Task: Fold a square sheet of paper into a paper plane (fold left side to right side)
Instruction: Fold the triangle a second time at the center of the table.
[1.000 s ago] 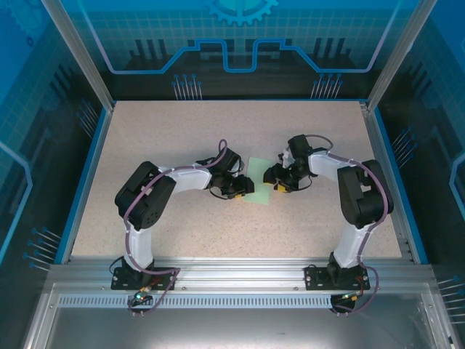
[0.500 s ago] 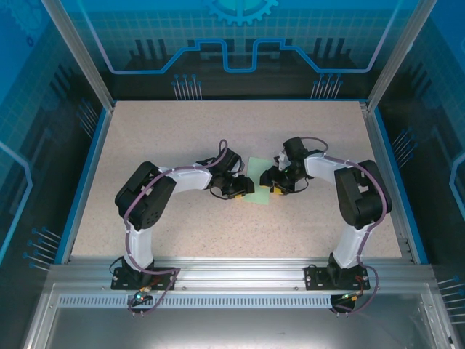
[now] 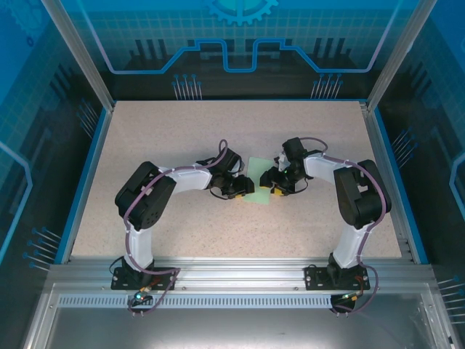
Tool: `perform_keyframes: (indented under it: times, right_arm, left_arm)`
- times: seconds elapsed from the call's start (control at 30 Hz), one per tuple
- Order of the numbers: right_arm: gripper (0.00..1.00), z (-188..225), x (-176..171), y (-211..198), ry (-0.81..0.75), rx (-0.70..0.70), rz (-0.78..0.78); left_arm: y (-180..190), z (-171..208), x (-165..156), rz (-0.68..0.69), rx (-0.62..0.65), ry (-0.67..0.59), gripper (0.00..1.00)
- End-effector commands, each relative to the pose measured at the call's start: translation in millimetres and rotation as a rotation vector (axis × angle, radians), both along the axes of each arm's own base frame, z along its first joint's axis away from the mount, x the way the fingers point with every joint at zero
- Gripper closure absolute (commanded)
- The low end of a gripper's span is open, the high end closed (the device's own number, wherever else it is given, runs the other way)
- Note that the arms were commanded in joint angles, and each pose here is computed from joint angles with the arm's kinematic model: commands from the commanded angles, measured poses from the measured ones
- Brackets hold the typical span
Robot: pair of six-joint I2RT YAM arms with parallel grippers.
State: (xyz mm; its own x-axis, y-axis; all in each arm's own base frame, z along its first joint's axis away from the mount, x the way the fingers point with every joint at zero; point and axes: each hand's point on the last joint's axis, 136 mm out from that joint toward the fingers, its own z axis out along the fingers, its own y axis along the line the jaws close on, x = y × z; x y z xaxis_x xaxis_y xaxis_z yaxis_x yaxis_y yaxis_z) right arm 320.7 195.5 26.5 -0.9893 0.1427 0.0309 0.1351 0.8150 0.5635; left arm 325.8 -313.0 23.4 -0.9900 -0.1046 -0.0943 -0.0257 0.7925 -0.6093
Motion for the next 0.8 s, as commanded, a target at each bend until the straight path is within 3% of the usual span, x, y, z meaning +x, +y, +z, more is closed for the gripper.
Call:
perform_keyframes:
  times: [0.0,0.4,0.77]
  right_arm:
    - [0.45,-5,-8,4,0.033,-0.011,0.014]
    - [0.45,-10,-10,13,0.051,0.018,0.023]
    - [0.46,16,2,23,-0.033,0.101,0.006]
  left_arm:
    - [5,-14,-14,-0.008,0.048,0.036,0.56]
    - [4,-14,-15,-0.010,0.049,0.038,0.56]
    - [4,-14,-15,-0.013,0.050,0.036,0.56]
